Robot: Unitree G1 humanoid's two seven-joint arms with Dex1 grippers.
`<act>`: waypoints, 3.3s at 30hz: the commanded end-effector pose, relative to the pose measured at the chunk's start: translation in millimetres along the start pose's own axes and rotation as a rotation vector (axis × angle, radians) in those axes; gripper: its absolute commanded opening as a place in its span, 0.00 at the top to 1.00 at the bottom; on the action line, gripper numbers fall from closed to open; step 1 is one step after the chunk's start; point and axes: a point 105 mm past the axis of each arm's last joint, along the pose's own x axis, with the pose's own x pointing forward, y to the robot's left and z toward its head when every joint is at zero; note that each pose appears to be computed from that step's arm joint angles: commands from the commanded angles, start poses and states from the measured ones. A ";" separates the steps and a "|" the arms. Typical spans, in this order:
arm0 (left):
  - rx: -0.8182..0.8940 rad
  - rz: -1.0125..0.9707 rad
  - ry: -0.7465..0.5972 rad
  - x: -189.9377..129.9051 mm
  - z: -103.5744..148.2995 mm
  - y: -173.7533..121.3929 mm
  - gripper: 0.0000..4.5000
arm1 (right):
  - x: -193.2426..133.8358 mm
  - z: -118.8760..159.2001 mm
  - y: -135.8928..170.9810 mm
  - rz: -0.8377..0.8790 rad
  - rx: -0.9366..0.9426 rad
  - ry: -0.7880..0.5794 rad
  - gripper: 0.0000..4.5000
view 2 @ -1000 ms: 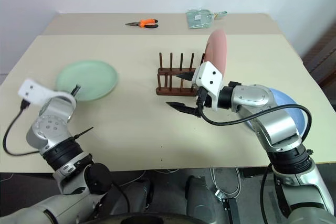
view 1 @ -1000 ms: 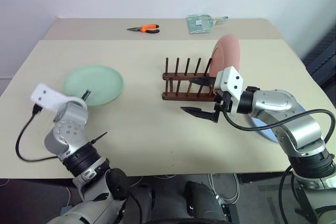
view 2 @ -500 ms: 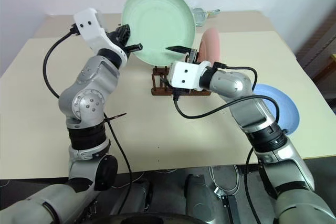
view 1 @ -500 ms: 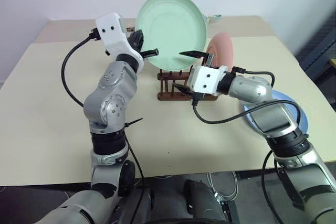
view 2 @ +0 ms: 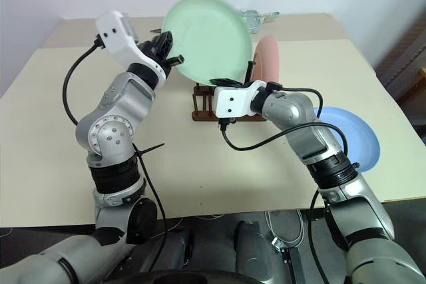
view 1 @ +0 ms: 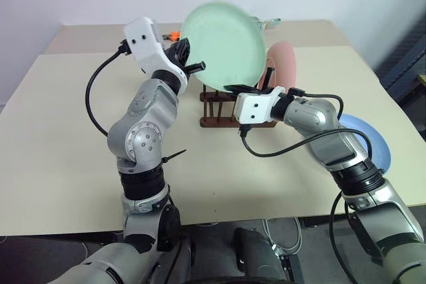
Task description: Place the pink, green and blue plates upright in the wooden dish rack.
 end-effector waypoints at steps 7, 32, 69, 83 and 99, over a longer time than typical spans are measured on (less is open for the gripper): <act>0.616 0.109 -0.264 -13.8 87.0 73.6 0.24 | -23.3 45.2 -52.9 -0.218 0.516 -0.300 1.00; 0.512 -0.760 0.596 -131.8 -129.9 29.0 0.24 | -39.7 21.5 -43.0 -0.320 1.446 -0.291 1.00; 0.451 -1.007 0.624 -130.6 -129.7 -3.6 0.23 | -199.4 -93.9 82.4 -0.005 0.869 0.696 0.00; 0.518 -0.978 0.636 -130.3 -132.6 7.5 0.23 | -194.5 -126.0 3.9 -0.382 0.615 0.703 0.99; 0.562 -0.838 0.634 -128.7 -131.5 35.4 0.23 | -70.6 88.7 -153.5 -0.331 1.167 -0.659 0.99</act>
